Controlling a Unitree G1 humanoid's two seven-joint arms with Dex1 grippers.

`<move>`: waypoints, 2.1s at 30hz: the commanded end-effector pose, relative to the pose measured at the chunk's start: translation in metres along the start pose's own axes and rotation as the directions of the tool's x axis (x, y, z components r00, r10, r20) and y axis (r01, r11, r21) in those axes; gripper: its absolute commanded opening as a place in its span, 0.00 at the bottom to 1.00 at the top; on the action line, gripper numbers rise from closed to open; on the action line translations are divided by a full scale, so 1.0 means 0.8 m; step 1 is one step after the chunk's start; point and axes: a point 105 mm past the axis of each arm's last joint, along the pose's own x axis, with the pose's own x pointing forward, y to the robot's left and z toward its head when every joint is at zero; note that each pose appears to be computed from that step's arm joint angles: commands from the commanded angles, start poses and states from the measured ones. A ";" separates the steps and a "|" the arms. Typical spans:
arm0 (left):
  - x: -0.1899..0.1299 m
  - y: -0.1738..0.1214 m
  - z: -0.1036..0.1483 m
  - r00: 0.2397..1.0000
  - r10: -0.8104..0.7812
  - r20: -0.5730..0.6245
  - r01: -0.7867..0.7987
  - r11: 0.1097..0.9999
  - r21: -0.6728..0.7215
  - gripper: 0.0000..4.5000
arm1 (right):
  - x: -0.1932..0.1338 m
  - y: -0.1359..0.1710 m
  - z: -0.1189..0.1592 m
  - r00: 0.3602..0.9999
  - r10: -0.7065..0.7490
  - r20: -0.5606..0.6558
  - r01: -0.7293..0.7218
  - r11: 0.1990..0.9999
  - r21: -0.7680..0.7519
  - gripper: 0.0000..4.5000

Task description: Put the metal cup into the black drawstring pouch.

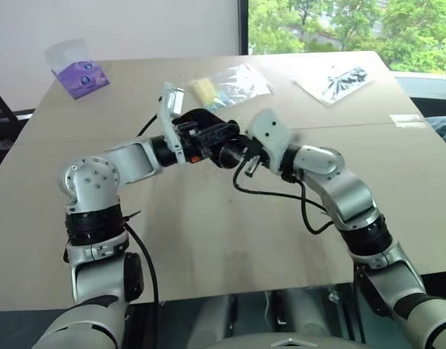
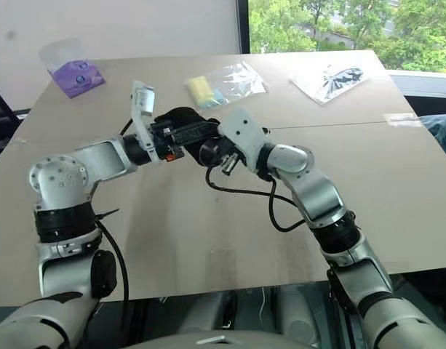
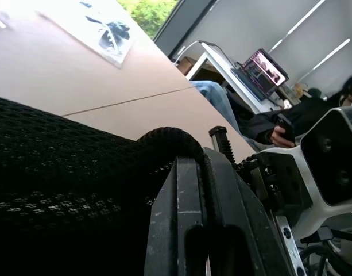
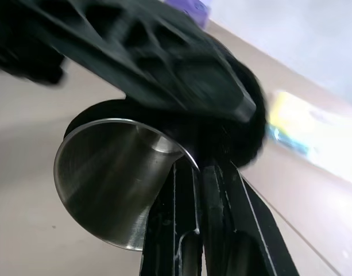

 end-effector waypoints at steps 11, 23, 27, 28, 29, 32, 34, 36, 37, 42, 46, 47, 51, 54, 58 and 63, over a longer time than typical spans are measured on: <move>-0.014 -0.027 -0.017 0.994 -0.093 -0.049 0.092 0.996 -0.013 0.00 | 0.038 -0.018 0.011 0.964 -0.127 0.235 0.032 0.929 0.370 0.00; 0.013 -0.035 -0.012 0.993 -0.097 0.061 0.101 0.992 -0.070 0.00 | 0.081 0.031 -0.018 0.993 0.002 0.119 0.031 0.961 -0.275 0.00; 0.020 -0.026 0.006 0.984 -0.051 0.169 0.076 0.986 -0.147 0.00 | 0.081 0.039 -0.030 0.991 0.016 0.135 0.010 0.982 -0.189 0.00; 0.019 -0.022 0.006 0.984 -0.038 0.174 0.065 0.986 -0.154 0.00 | 0.080 0.038 -0.030 0.990 0.009 0.144 0.012 0.990 -0.142 0.00; 0.012 -0.011 0.004 0.985 0.000 0.172 0.029 0.986 -0.165 0.00 | 0.072 0.029 -0.031 0.990 -0.014 0.141 0.024 0.997 -0.069 0.00; -0.010 0.023 0.004 0.979 0.100 0.179 -0.061 0.976 -0.209 0.00 | 0.044 0.019 -0.038 0.993 -0.002 0.118 -0.003 0.999 0.039 0.20; -0.019 0.037 0.006 0.976 0.131 0.176 -0.093 0.973 -0.210 0.00 | 0.030 0.011 -0.039 0.995 -0.022 0.092 0.015 0.997 0.073 0.39; -0.026 0.046 0.009 0.974 0.150 0.168 -0.117 0.974 -0.194 0.00 | 0.012 0.008 -0.031 0.996 -0.010 0.087 0.000 0.994 0.112 0.61; -0.028 0.050 0.011 0.973 0.157 0.168 -0.125 0.975 -0.184 0.00 | 0.001 0.007 -0.024 0.995 0.003 0.095 -0.015 0.992 0.124 0.67; -0.030 0.053 0.030 0.971 0.142 0.191 -0.117 0.984 -0.138 0.00 | -0.031 -0.009 -0.001 0.995 -0.036 0.098 0.024 0.992 0.120 0.98; -0.033 0.044 0.049 0.973 0.109 0.204 -0.092 0.991 -0.093 0.00 | -0.036 -0.015 -0.025 0.995 -0.103 0.004 0.102 0.989 0.108 0.98; -0.034 0.040 0.056 0.973 0.098 0.209 -0.082 0.993 -0.082 0.00 | -0.034 -0.019 -0.038 0.990 -0.139 -0.039 0.142 0.984 0.110 0.98; -0.036 0.030 0.073 0.974 0.078 0.212 -0.068 0.996 -0.052 0.00 | -0.007 -0.020 -0.078 0.968 -0.210 -0.140 0.227 0.966 0.120 0.98; -0.037 0.026 0.079 0.976 0.069 0.204 -0.064 0.997 -0.034 0.00 | 0.030 -0.015 -0.086 0.957 -0.264 -0.116 0.283 0.936 0.207 0.98; -0.038 0.018 0.078 0.982 0.067 0.175 -0.066 0.998 -0.008 0.00 | 0.063 -0.028 -0.076 0.920 -0.388 -0.061 0.390 0.884 0.259 0.98; -0.043 0.015 0.078 0.982 0.081 0.171 -0.084 0.996 0.007 0.00 | 0.084 -0.027 -0.050 0.913 -0.405 0.044 0.371 0.872 0.320 0.98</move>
